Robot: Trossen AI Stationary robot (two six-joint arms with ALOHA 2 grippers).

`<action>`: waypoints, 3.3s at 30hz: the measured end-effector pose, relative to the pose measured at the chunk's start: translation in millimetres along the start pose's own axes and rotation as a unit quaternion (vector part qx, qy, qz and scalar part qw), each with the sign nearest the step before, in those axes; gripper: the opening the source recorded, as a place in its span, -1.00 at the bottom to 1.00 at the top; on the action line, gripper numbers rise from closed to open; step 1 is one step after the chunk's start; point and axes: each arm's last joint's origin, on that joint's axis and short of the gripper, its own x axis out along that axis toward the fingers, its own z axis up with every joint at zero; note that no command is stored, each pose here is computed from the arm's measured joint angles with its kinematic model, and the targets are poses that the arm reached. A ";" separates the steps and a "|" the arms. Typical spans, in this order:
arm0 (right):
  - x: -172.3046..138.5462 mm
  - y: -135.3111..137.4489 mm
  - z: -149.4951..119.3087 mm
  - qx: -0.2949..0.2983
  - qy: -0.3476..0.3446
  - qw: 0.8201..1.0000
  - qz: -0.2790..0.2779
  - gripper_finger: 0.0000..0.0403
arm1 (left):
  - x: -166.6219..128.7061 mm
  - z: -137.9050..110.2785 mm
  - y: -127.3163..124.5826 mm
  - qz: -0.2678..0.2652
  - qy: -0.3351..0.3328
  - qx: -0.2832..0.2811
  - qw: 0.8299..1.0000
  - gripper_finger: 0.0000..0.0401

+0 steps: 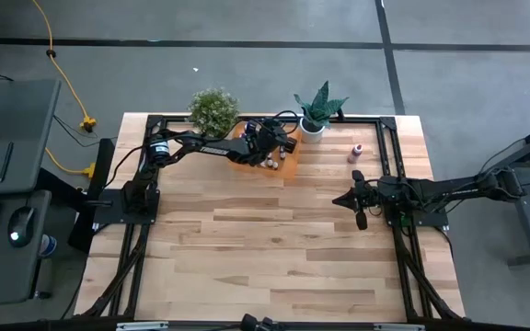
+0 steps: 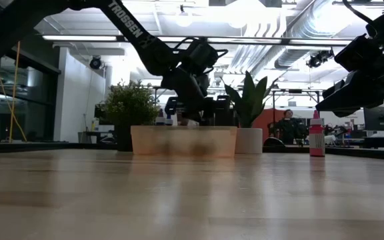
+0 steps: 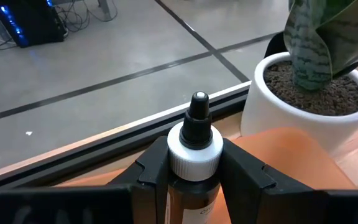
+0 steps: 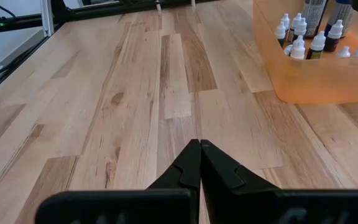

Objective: Pick & Place food coloring
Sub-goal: Put the large black bottle into the bin, then put the large pink bottle into the bin

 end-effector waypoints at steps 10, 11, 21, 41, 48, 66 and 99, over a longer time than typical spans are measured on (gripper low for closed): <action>0.0 0.0 0.1 0.000 0.000 1.000 0.000 -1.00 | 0.0 -0.3 0.1 0.000 0.001 0.001 1.000 -0.40; 0.0 0.0 0.1 0.000 0.000 1.000 0.000 -1.00 | 0.0 -0.3 0.1 0.000 0.001 0.001 1.000 -0.35; 0.0 0.0 0.0 0.000 0.000 1.000 0.000 -1.00 | -0.4 0.8 -0.2 -0.001 -0.002 0.007 1.000 -0.01; 0.0 0.0 0.1 0.000 0.000 1.000 0.000 -1.00 | -36.9 110.0 -33.5 -0.196 -0.107 0.100 0.970 0.01; 0.0 0.0 0.0 0.000 0.000 1.000 0.000 -1.00 | -36.2 156.8 -73.5 -0.274 -0.159 0.150 0.937 0.01; 0.0 0.1 0.2 0.000 -0.001 1.000 0.000 -1.00 | -13.1 104.2 -136.5 -0.424 -0.234 0.258 0.836 0.01; 0.0 0.0 0.1 0.000 0.000 1.000 0.000 -1.00 | 32.2 31.5 -149.4 -0.410 -0.074 0.149 0.897 0.01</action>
